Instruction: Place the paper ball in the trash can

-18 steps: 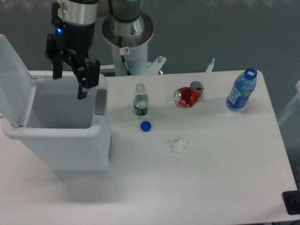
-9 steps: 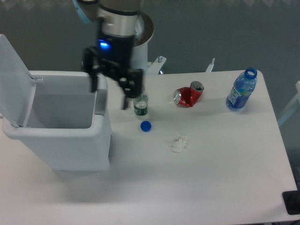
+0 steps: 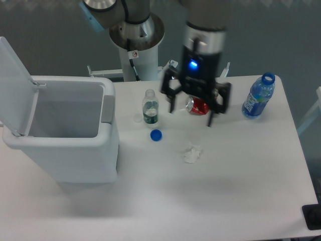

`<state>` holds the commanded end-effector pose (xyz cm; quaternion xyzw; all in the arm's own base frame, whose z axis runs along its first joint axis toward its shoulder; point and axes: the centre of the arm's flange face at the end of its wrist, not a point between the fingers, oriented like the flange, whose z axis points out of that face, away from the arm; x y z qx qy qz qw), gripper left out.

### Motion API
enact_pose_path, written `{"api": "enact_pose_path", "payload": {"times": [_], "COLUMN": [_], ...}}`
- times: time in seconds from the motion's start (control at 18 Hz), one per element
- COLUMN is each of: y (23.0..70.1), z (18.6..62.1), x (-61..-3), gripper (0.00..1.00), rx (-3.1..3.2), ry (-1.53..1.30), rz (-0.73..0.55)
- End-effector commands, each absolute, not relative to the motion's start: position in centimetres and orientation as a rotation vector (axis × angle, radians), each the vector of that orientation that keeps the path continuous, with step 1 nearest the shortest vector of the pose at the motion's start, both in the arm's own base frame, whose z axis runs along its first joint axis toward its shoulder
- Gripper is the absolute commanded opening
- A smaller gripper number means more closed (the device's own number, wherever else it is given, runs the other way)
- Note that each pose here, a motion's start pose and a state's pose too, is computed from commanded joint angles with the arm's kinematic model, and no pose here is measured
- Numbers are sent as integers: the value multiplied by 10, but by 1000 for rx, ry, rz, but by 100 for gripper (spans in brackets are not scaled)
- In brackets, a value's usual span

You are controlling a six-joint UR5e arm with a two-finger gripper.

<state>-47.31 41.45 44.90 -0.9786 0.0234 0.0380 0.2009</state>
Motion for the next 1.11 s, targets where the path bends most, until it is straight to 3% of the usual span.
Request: {"api": "enact_pose_path", "payload": {"times": [0.5,0.78,1.11], "y": [400,389,387], "z": [351,342,334], "x": [-543,-556,-557], "gripper": [100,100,100], "rx": [-2931,-3001,-3080], "ry": [168,392,474], "rz": [61,90,117]}}
